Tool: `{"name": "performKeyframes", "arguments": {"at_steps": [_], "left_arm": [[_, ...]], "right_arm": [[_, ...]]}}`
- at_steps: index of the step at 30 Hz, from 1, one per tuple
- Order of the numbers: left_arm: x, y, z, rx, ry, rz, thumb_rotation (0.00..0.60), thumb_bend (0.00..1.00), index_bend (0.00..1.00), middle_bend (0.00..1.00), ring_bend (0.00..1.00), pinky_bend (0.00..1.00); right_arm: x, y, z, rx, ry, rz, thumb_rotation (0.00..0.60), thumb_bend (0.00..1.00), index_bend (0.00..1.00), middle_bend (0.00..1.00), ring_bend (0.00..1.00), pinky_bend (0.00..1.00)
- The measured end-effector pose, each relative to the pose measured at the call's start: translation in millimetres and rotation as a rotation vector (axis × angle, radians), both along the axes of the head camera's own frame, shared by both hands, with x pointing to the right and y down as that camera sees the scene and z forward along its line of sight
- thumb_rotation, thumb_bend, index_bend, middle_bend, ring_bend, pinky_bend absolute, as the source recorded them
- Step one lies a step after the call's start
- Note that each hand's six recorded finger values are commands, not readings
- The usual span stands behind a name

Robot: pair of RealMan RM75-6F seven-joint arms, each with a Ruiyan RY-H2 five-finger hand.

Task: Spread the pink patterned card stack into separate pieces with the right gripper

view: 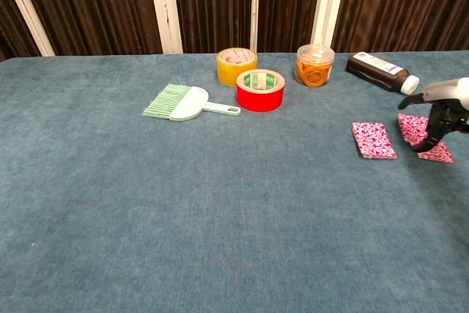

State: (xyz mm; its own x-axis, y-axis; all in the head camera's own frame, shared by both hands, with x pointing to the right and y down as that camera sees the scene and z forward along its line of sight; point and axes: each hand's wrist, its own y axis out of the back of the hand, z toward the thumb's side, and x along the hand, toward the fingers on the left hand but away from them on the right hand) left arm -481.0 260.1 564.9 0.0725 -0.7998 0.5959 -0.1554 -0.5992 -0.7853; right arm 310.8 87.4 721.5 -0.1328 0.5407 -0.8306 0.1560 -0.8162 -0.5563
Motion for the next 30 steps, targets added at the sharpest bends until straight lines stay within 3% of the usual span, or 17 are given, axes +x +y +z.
{"name": "performKeyframes", "arguments": {"at_steps": [6,14,18,19,25,30], "left_arm": [[-0.9,-0.1,-0.3,0.0,0.003,-0.002,0.6,0.04,0.0,0.0,0.0,0.0],[-3.0,-0.1,-1.2,-0.001,0.008,-0.006,0.6,0.04,0.0,0.0,0.0,0.0],[-3.6,-0.4,-1.3,-0.001,0.01,-0.008,0.6,0.04,0.0,0.0,0.0,0.0],[-3.5,-0.5,-1.2,-0.002,0.01,-0.008,0.6,0.04,0.0,0.0,0.0,0.0],[-3.0,-0.5,-0.7,-0.004,0.01,-0.006,0.6,0.04,0.0,0.0,0.0,0.0],[-2.3,-0.6,-0.5,-0.004,0.009,-0.004,0.6,0.04,0.0,0.0,0.0,0.0]], "right_arm": [[-30.1,-1.1,-8.1,0.018,-0.046,-0.059,0.6,0.32,0.0,0.9,0.91,0.84],[-38.6,-2.0,2.6,0.034,-0.038,-0.058,0.6,0.32,0.07,0.9,0.91,0.83],[-40.1,-1.2,8.6,0.035,-0.027,-0.066,0.6,0.31,0.29,0.9,0.91,0.84],[-40.5,-1.1,9.4,0.036,-0.026,-0.067,0.6,0.31,0.3,0.9,0.91,0.84],[-39.8,-0.1,11.4,0.044,-0.017,-0.074,0.6,0.32,0.29,0.9,0.91,0.84],[-39.0,1.6,11.1,0.041,-0.019,-0.074,0.6,0.31,0.17,0.9,0.91,0.84]]}}
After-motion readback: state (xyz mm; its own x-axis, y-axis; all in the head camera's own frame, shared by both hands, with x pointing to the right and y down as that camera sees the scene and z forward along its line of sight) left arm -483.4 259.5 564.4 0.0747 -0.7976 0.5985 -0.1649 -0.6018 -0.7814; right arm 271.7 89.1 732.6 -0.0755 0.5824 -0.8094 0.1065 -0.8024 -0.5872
